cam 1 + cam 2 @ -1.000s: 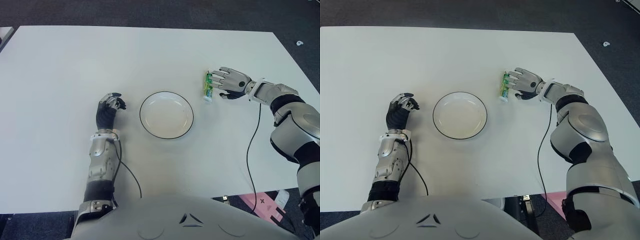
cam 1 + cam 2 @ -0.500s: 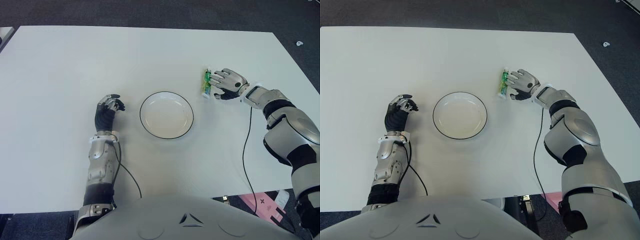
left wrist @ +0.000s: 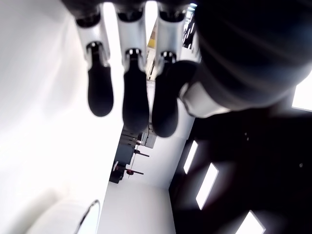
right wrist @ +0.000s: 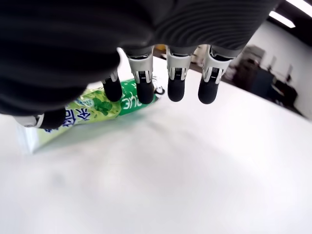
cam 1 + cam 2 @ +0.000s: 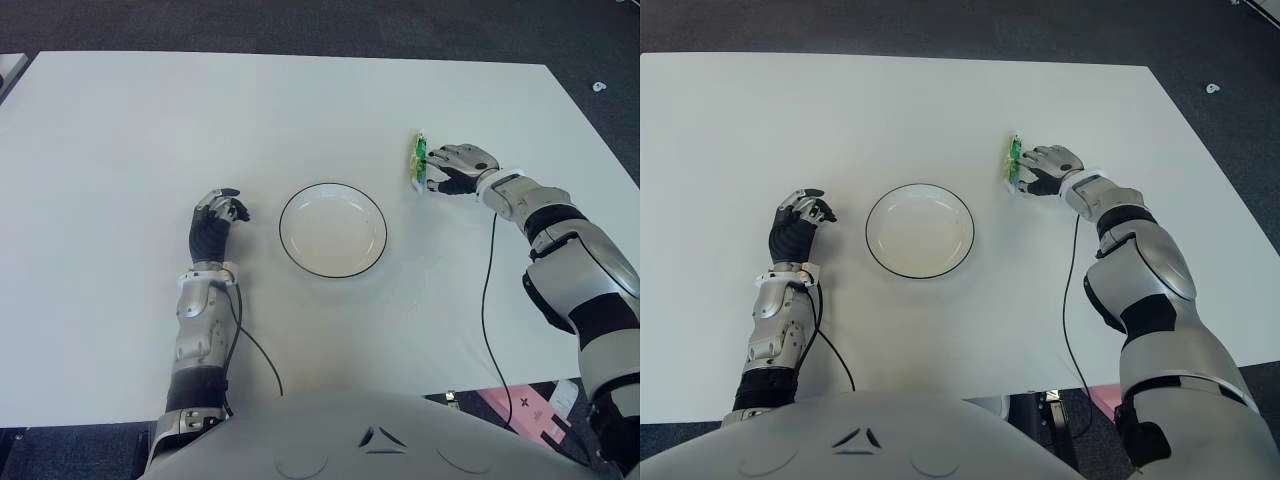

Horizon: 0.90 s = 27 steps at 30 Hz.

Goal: Put the toothpaste on the table into the plate.

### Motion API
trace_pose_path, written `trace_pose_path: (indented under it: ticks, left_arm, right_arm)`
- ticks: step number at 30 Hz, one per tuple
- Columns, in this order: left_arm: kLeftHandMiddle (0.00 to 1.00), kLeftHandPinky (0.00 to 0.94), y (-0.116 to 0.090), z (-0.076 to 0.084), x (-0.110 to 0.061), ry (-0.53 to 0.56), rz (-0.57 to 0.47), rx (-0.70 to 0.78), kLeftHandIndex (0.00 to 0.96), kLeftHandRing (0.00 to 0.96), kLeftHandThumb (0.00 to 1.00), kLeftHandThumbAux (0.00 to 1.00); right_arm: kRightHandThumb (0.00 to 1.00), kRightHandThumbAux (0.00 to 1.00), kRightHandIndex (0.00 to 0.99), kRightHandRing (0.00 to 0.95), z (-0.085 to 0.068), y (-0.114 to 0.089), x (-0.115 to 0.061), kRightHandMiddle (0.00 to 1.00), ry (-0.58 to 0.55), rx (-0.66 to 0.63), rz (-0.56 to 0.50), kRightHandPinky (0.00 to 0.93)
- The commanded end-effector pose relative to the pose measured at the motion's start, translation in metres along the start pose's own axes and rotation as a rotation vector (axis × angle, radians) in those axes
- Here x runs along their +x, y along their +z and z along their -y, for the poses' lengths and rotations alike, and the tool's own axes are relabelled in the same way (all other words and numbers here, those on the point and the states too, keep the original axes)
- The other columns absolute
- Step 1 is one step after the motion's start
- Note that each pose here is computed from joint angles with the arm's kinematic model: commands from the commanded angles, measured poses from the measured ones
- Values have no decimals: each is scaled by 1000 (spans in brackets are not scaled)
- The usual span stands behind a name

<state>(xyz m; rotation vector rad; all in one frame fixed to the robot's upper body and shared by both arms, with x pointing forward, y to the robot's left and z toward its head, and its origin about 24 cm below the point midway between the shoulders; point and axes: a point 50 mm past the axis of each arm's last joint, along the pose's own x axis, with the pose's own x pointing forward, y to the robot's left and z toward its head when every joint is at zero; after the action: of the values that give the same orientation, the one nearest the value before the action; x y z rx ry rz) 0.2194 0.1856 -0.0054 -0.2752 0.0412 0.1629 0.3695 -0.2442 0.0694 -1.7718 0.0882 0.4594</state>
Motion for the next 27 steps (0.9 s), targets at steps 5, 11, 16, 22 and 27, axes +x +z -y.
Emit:
trace_pose_path:
  ticks: [5, 11, 16, 22, 27]
  left_arm:
    - [610, 544, -42, -20, -28, 92, -255, 5, 435, 593, 714, 717]
    - [606, 545, -41, -20, -27, 73, -241, 6, 435, 590, 714, 717]
    - [609, 542, -41, -20, -27, 77, -244, -2, 435, 595, 714, 717]
    - [613, 547, -42, -20, -27, 83, -250, -16, 435, 597, 715, 717]
    - [614, 544, -41, -19, -27, 82, -247, -14, 435, 593, 715, 717]
  right_arm:
    - [709, 107, 0, 0, -13, 6, 3, 0, 72, 200, -60, 24]
    - [744, 108, 0, 0, -11, 12, 6, 0, 58, 272, -55, 36]
    - [758, 99, 0, 0, -7, 15, 8, 0, 46, 341, -50, 36]
    - [762, 103, 0, 0, -1, 20, 11, 0, 27, 424, -34, 28]
    - [765, 128, 0, 0, -2, 25, 13, 0, 41, 523, -20, 6]
